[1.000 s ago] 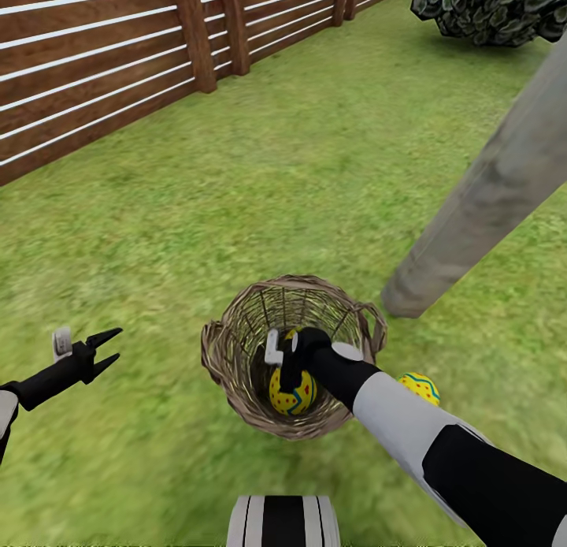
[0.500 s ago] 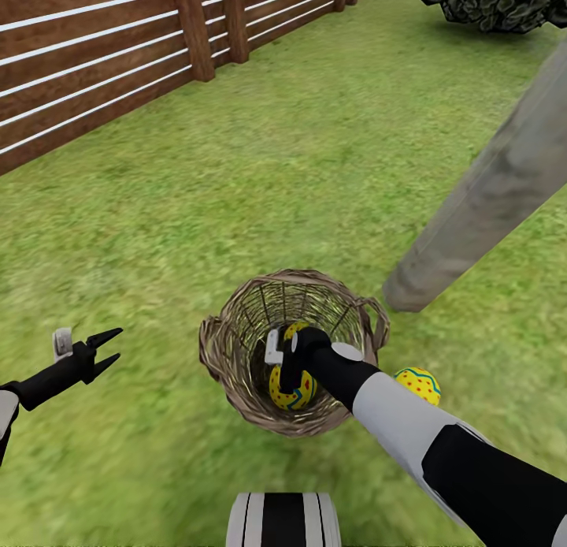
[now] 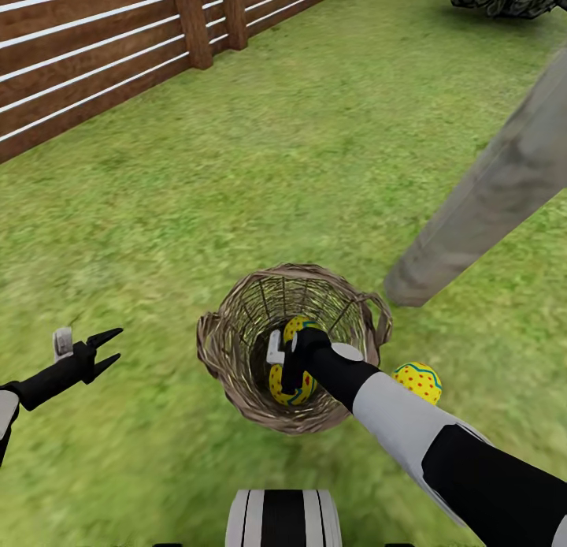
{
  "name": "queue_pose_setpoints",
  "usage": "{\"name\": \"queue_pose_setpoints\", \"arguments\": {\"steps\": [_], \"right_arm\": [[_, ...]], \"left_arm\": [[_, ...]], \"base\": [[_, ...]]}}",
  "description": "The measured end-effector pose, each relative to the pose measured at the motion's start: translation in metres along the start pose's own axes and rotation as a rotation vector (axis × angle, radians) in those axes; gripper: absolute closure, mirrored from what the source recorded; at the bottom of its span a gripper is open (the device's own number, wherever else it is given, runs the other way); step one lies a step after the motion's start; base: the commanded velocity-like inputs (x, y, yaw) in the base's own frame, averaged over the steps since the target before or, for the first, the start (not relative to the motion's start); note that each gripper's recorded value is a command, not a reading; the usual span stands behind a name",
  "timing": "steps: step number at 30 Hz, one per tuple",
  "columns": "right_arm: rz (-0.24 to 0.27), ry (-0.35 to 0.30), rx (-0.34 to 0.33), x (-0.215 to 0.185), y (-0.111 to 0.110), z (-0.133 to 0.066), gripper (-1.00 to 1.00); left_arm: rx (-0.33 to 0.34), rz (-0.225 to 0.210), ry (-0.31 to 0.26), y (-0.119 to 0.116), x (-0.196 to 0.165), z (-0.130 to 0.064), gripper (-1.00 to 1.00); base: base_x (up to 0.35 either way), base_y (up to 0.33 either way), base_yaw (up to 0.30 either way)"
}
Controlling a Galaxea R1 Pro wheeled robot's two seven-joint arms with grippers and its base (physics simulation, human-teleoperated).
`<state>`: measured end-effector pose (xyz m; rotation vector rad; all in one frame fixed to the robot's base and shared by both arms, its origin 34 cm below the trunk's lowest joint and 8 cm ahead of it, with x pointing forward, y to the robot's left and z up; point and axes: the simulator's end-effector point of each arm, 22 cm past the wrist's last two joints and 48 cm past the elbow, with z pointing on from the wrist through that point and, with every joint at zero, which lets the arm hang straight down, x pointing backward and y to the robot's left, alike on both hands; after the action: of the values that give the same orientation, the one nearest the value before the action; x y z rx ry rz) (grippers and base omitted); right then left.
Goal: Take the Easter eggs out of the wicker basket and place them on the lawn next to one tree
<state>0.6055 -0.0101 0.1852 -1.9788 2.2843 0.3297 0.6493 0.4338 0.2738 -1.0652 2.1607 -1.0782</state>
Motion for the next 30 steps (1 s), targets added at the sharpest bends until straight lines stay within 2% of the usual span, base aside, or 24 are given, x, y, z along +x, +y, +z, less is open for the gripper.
{"name": "queue_pose_setpoints", "arguments": {"steps": [7, 12, 30], "right_arm": [[0.01, 0.022, -0.016, 0.01, 0.003, 0.008, -1.0], [0.014, 0.032, -0.022, 0.016, 0.005, 0.01, -1.0], [0.024, 0.026, -0.018, 0.014, 0.004, 0.012, -1.0]], "left_arm": [[-0.009, -0.014, 0.013, 0.008, 0.009, 0.004, -1.0], [-0.017, -0.055, 0.031, 0.02, 0.026, 0.008, -1.0], [-0.017, -0.062, 0.035, 0.023, 0.029, 0.01, -1.0]], "base": [[0.0, 0.0, 0.0], [0.0, 0.0, -0.005], [0.0, 0.0, -0.031]]}}
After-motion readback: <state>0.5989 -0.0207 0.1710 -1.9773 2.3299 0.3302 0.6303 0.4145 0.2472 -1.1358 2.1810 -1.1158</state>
